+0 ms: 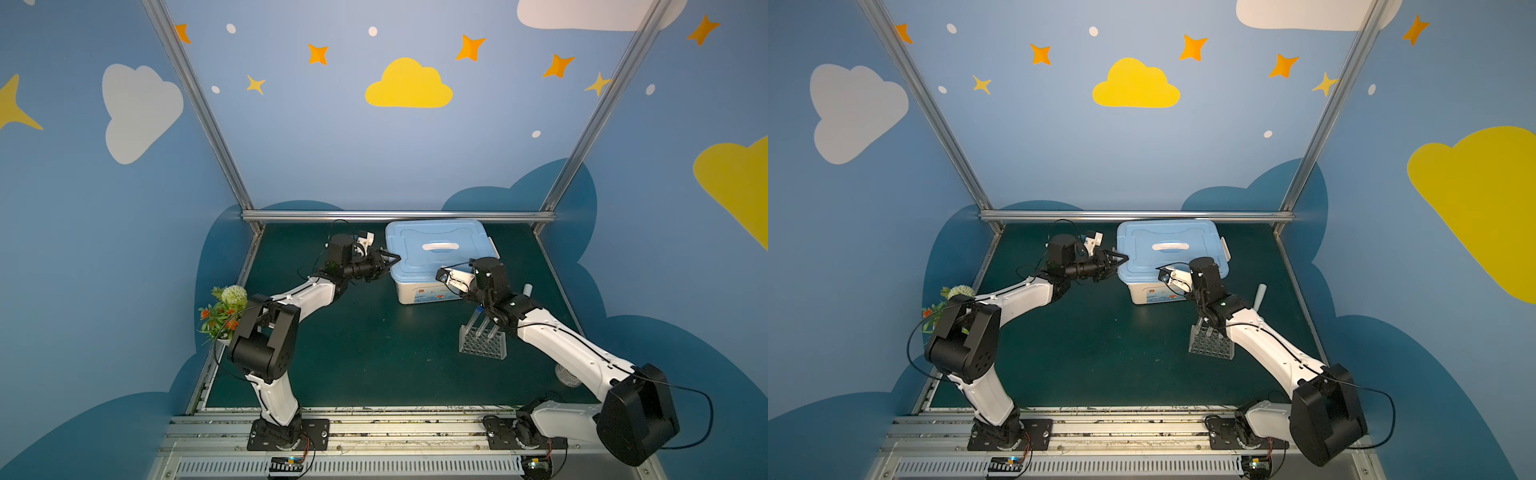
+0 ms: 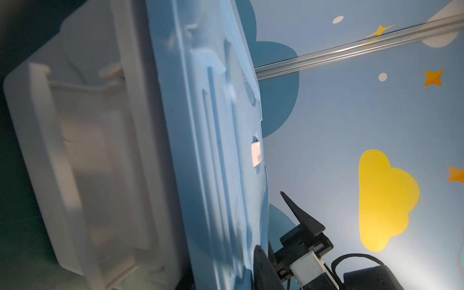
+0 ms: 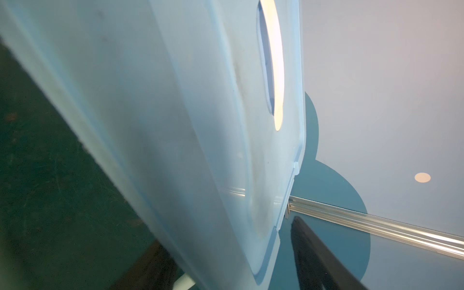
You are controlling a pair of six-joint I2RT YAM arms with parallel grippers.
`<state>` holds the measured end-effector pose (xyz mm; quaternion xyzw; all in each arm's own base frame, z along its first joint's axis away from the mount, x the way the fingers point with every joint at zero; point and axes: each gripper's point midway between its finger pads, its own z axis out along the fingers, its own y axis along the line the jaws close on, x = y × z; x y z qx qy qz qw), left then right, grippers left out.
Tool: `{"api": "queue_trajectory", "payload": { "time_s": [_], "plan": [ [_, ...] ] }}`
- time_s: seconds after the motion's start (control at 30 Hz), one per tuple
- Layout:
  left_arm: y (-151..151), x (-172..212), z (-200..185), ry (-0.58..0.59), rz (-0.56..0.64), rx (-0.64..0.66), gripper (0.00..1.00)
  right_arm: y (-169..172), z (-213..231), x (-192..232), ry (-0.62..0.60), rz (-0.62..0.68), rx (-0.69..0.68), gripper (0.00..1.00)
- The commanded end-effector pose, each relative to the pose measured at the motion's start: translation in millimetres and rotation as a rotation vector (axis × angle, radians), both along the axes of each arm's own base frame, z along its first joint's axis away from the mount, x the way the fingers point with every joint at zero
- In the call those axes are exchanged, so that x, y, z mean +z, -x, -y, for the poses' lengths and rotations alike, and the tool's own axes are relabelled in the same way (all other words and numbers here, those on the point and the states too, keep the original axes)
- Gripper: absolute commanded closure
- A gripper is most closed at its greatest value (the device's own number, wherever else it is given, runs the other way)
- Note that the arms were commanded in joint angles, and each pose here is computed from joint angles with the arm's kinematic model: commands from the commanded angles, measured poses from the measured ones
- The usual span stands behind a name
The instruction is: Organize the chemistry lab equipment
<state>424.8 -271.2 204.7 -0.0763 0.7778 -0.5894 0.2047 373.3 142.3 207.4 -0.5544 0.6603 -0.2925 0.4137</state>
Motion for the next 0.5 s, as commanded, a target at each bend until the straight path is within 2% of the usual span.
{"api": "queue_trajectory", "payload": {
  "time_s": [0.0,0.47],
  "plan": [
    [1,4,0,-0.023,0.021,-0.001,0.64,-4,-2,5,-0.028,-0.001,-0.006,0.31],
    [14,-4,-7,-0.094,0.031,-0.008,0.64,1,9,-5,-0.015,-0.05,-0.032,0.31]
  ]
}}
